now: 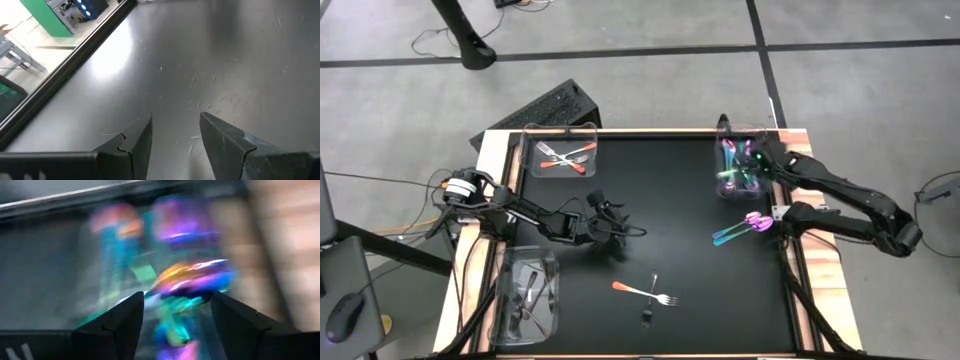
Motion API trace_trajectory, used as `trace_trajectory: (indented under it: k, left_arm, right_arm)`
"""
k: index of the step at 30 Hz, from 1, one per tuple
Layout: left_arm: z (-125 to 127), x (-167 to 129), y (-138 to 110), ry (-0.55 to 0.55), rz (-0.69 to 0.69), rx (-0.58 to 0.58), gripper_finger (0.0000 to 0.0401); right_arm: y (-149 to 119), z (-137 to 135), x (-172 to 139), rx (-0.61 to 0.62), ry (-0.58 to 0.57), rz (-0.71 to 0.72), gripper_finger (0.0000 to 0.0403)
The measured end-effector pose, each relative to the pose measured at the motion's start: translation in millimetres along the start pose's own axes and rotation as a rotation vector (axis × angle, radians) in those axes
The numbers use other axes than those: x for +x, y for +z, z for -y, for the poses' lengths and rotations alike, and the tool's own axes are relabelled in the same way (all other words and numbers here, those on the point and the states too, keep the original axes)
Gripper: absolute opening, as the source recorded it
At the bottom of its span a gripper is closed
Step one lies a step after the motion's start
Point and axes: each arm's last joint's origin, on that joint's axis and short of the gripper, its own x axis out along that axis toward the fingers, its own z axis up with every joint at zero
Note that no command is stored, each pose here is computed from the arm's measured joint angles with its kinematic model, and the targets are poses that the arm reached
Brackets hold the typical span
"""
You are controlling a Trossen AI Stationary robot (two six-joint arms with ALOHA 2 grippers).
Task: Sort silverware by color (type)
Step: Put the violet spoon into the top right transparent bin
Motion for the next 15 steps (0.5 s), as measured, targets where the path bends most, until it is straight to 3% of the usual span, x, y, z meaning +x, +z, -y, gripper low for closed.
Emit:
trace_trajectory:
  k: [5,11,15]
  left_arm:
    - [0,0,0,0.001,0.002,-0.017,0.0155]
    - [0,0,1,0.000,0.004,-0.042,0.0155]
    - [0,0,2,-0.003,0.017,-0.057,0.0155]
  right_arm:
    - [-1,-21,-11,-0.169,0.245,0.043,0.0249]
    - [-4,-26,-17,-0.250,0.236,0.081,0.0249]
    - [-13,-33,-21,-0.357,0.329,0.023,0.0249]
